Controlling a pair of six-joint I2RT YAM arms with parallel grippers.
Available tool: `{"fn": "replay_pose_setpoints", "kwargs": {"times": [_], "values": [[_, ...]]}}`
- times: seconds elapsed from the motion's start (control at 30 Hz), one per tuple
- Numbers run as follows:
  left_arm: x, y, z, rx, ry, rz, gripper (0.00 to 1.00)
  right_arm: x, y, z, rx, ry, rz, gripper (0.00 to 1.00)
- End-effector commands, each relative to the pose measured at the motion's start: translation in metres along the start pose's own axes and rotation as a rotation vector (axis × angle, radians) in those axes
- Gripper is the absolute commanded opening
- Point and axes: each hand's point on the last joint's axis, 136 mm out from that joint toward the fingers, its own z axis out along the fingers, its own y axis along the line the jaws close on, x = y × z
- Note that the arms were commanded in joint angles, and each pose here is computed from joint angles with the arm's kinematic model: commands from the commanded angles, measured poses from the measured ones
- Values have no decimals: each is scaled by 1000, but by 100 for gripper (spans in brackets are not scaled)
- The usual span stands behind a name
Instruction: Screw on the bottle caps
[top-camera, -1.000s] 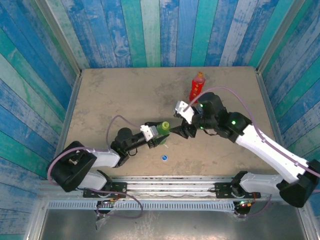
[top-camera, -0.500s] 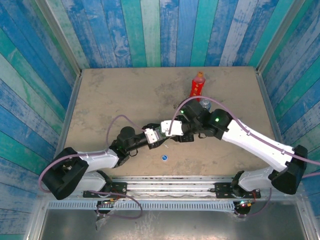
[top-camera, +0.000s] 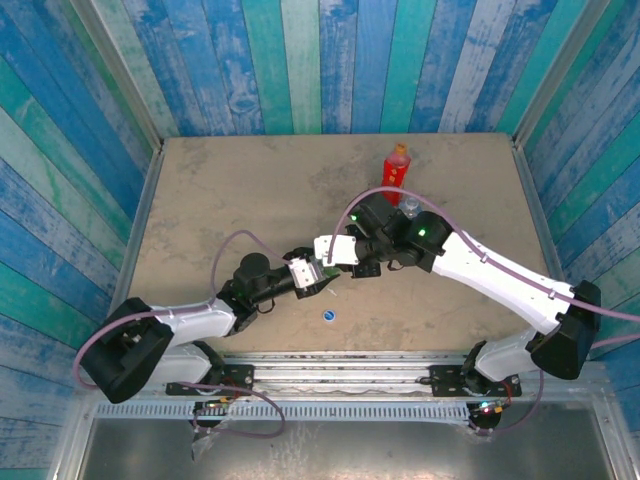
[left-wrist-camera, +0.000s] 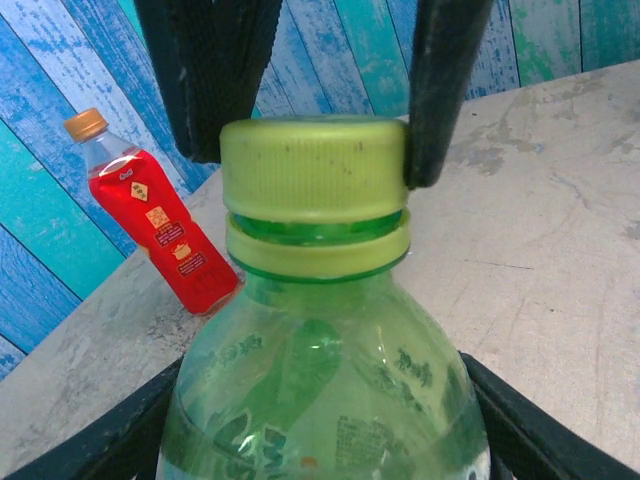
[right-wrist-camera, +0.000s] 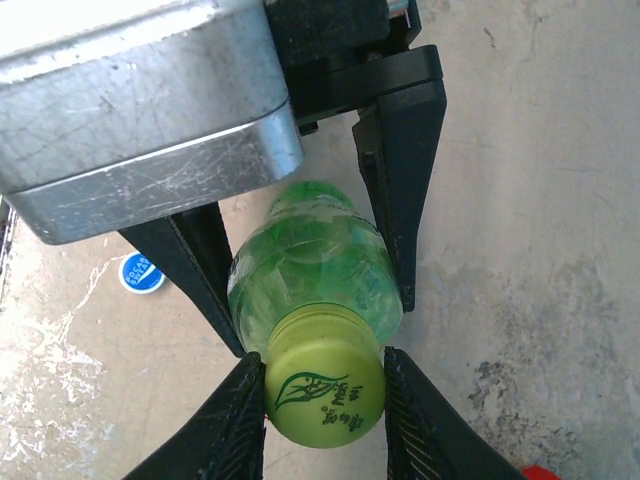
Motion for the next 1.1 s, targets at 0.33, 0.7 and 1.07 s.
{"fn": "replay_pose_setpoints", "kwargs": {"times": [0.33,0.7,1.07], "values": [[-2,10,-1,-52,21,-8,64,7,-11,26,70,21,1252,14],[6,8,-6,-65,41,-16,65,8,-9,7,100,45,887,48],[6,-1,-10,-26,37,-19,65,16,15,-9,28,40,-8,72]]}}
